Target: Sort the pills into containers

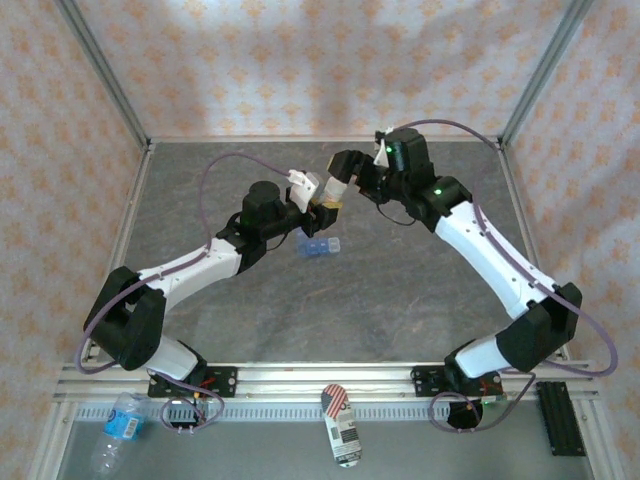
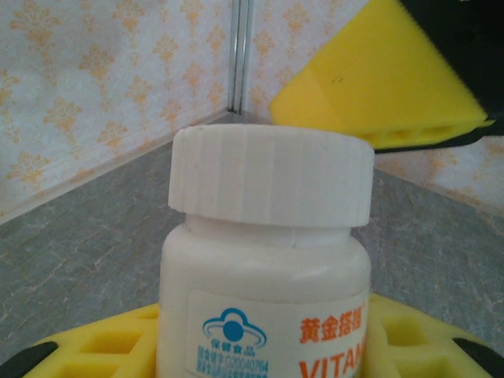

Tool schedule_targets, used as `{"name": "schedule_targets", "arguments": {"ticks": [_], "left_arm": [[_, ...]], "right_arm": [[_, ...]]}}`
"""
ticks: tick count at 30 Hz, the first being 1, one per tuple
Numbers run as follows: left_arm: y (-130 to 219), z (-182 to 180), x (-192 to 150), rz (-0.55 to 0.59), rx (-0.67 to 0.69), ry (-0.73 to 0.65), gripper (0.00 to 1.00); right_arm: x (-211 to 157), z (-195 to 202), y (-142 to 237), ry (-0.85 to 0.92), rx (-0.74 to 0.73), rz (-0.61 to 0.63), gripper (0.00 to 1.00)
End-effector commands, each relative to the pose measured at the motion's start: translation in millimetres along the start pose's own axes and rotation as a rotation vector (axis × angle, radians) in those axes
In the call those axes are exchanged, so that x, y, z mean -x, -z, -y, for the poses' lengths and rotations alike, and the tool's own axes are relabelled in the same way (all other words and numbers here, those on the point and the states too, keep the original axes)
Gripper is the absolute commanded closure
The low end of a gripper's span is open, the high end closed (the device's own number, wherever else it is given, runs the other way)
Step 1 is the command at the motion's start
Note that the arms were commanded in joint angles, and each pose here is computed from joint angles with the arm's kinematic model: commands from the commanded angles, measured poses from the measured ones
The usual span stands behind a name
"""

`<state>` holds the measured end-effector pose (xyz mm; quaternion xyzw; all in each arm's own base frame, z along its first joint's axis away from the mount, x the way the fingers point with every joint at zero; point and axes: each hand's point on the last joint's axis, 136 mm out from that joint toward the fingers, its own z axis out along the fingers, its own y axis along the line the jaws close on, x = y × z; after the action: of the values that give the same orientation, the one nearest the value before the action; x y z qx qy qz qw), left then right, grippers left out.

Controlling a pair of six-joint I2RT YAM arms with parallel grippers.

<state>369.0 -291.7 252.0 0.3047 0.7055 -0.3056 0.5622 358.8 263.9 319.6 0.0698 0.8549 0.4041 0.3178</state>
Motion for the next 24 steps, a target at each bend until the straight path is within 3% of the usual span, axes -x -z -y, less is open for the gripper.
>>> {"name": "schedule_targets", "arguments": {"ticks": [1, 9, 13, 17, 24], "left_arm": [[3, 4, 22, 0.039, -0.005, -0.003, 1.00], [4, 4, 26, 0.048, -0.007, -0.004, 1.00], [3, 5, 28, 0.052, -0.010, -0.004, 1.00], [4, 5, 30, 0.058, -0.010, -0.001, 1.00], [5, 6, 32, 0.063, -0.014, -0.002, 1.00]], "right_arm": [[6, -11, -2, 0.018, 0.020, 0.025, 0.23], [-4, -2, -6, 0.026, -0.004, -0.004, 0.33], [-10, 3, -9, 0.031, -0.014, -0.025, 0.30], [-13, 12, -9, 0.037, -0.047, -0.027, 0.32], [-15, 20, -8, 0.050, -0.069, -0.020, 0.45]]}}
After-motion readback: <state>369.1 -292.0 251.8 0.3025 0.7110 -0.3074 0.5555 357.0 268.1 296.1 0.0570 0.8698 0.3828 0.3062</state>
